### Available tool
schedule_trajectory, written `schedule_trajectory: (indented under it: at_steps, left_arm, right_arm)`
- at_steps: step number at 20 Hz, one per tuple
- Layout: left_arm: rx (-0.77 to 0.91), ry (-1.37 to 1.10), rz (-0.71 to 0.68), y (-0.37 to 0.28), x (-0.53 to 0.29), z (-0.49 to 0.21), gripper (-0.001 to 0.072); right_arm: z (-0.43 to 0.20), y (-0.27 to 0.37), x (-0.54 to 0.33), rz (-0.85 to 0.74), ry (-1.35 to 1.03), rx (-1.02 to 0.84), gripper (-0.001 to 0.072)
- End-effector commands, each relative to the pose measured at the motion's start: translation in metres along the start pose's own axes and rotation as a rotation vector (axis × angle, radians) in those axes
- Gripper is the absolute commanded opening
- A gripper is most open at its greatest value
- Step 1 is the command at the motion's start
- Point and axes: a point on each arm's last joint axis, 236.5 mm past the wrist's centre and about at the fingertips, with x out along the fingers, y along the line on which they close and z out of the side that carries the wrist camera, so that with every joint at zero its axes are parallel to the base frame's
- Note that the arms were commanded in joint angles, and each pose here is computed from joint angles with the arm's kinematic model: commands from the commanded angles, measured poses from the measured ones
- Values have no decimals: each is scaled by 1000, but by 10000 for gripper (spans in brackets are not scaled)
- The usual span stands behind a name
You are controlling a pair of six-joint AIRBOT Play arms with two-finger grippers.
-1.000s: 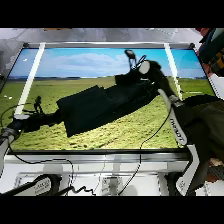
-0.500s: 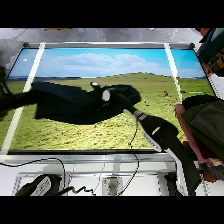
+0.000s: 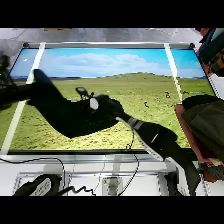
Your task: Fold the clothes and pants, and hang the long-sleeved shirts on hangers.
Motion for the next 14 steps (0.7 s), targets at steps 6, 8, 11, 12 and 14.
schedule_trajectory:
  at_steps: [6, 8, 11, 12, 14]
  left_arm:
    - [44, 204, -351, -199, 117, -98, 27]
    - [35, 165, -332, -228, 150, -119, 36]
    - [52, 200, -330, -250, 174, -158, 708]
    - [55, 210, -336, -253, 174, -162, 708]
    - [55, 189, -343, -255, 167, -153, 708]
  right_arm:
    - [47, -223, -250, -467, -106, -7, 27]
    - [23, -261, -296, -472, -44, -18, 26]
    - [1, -272, -327, -202, -63, 69, 27]
    - [-11, -278, -333, -136, -53, 104, 27]
    - [-37, -307, -336, -65, -37, 233, 29]
